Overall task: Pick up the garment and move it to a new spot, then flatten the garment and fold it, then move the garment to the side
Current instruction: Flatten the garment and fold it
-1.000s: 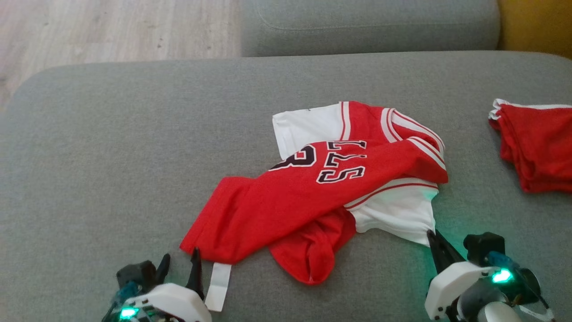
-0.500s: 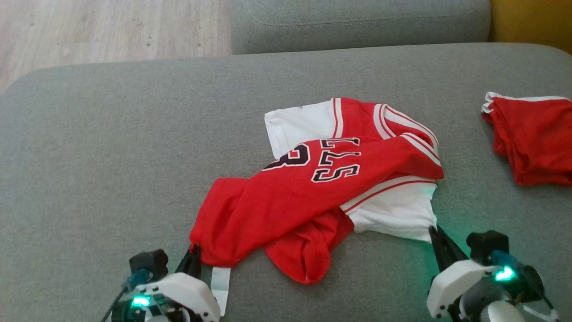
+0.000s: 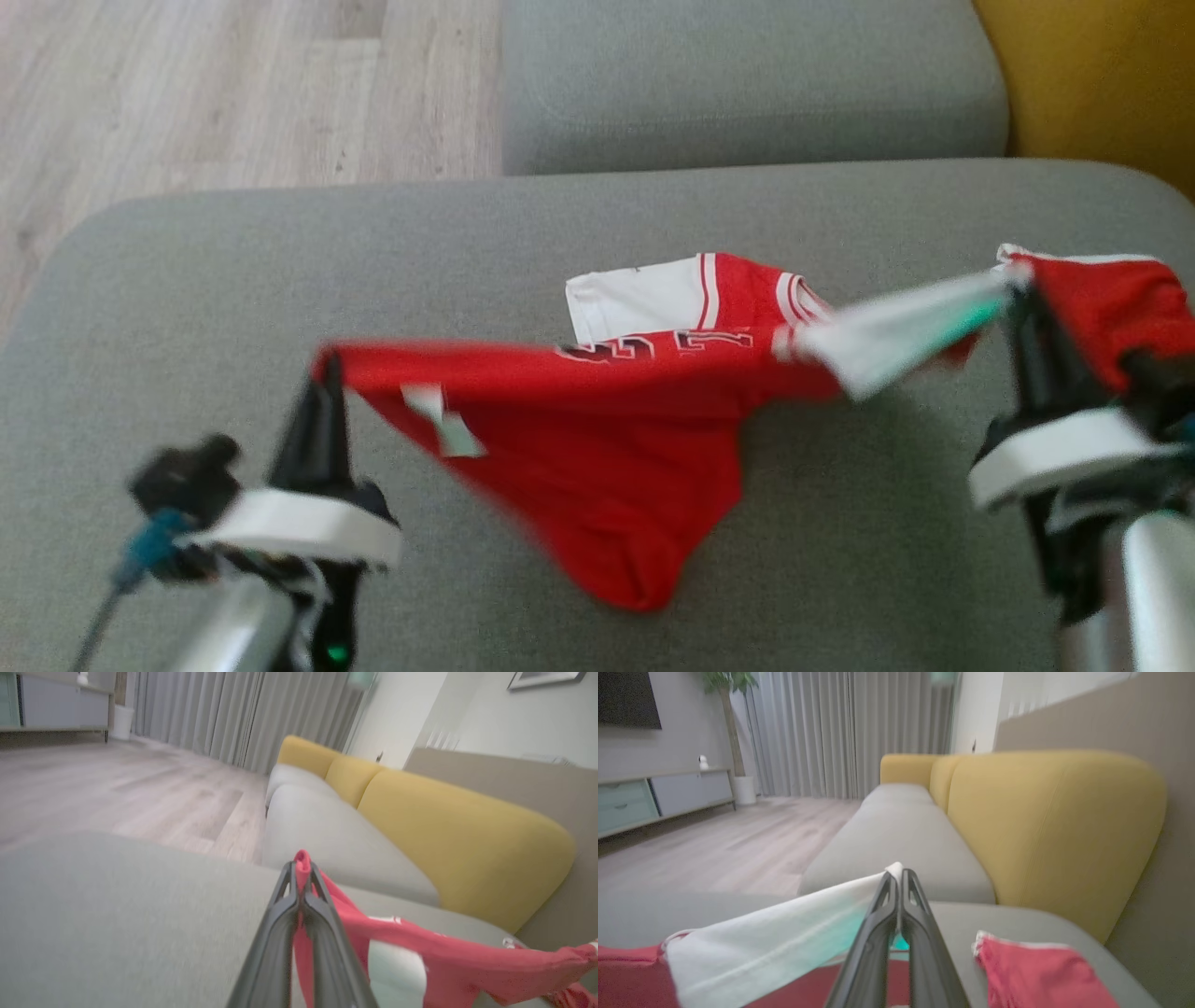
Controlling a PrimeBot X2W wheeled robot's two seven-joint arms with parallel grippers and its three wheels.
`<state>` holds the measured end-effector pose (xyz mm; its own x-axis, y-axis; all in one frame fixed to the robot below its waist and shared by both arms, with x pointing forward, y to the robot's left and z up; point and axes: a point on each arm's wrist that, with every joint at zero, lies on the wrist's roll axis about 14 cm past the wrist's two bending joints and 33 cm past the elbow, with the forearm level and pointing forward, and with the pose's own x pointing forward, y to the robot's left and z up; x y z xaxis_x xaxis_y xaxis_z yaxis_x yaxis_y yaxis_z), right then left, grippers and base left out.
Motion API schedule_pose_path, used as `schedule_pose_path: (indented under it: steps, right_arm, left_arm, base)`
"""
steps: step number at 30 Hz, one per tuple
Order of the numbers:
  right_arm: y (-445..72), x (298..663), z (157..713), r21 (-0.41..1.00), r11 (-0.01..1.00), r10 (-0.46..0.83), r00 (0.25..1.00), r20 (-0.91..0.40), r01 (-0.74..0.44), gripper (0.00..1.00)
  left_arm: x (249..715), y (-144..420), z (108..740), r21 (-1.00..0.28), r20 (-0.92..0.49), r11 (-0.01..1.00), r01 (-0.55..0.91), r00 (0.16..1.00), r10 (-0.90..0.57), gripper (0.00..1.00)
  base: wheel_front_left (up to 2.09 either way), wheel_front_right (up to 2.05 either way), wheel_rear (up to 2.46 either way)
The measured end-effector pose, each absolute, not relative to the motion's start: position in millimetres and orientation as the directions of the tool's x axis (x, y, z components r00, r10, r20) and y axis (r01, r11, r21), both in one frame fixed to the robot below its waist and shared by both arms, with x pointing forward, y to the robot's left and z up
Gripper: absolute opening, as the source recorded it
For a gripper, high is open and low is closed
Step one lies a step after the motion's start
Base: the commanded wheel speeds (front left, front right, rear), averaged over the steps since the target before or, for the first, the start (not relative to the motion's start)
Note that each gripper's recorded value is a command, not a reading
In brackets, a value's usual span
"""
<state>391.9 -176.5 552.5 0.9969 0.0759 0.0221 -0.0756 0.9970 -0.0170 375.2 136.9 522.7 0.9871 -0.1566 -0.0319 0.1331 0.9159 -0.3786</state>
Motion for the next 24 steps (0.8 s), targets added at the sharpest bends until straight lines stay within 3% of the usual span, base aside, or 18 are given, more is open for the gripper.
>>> schedule_pose_path:
  steps: [3, 5, 13, 17, 24]
  right_arm:
    - [-179, 390, 632, -0.056, 0.997, 0.065, 0.971, 0.232, -0.053, 0.0]
    - [-180, 387, 652, -0.065, 0.997, 0.064, 0.958, 0.281, -0.047, 0.0]
    - [-194, 335, 788, -0.128, 0.991, 0.042, 0.782, 0.622, 0.048, 0.0]
    - [-200, 324, 812, -0.162, 0.983, 0.04, 0.752, 0.658, 0.089, 0.0]
    - [-206, 359, 785, -0.186, 0.98, 0.045, 0.843, 0.537, 0.066, 0.0]
  left_arm:
    - [372, 141, 602, -0.326, 0.183, 0.92, 0.217, 0.969, -0.163, 0.0]
    - [371, 140, 623, -0.302, 0.234, 0.922, 0.242, 0.957, -0.175, 0.0]
    - [343, 114, 787, 0.0, 0.559, 0.911, 0.413, 0.755, -0.342, 0.0]
    - [343, 103, 813, 0.06, 0.566, 0.898, 0.436, 0.726, -0.39, 0.0]
    - [394, 99, 777, 0.015, 0.407, 0.895, 0.446, 0.815, -0.413, 0.0]
  base:
    - [0.0, 0.0, 0.0]
    - [0.0, 0.0, 0.0]
    - [0.0, 0.0, 0.0]
    - [0.0, 0.0, 0.0]
    - [0.0, 0.0, 0.0]
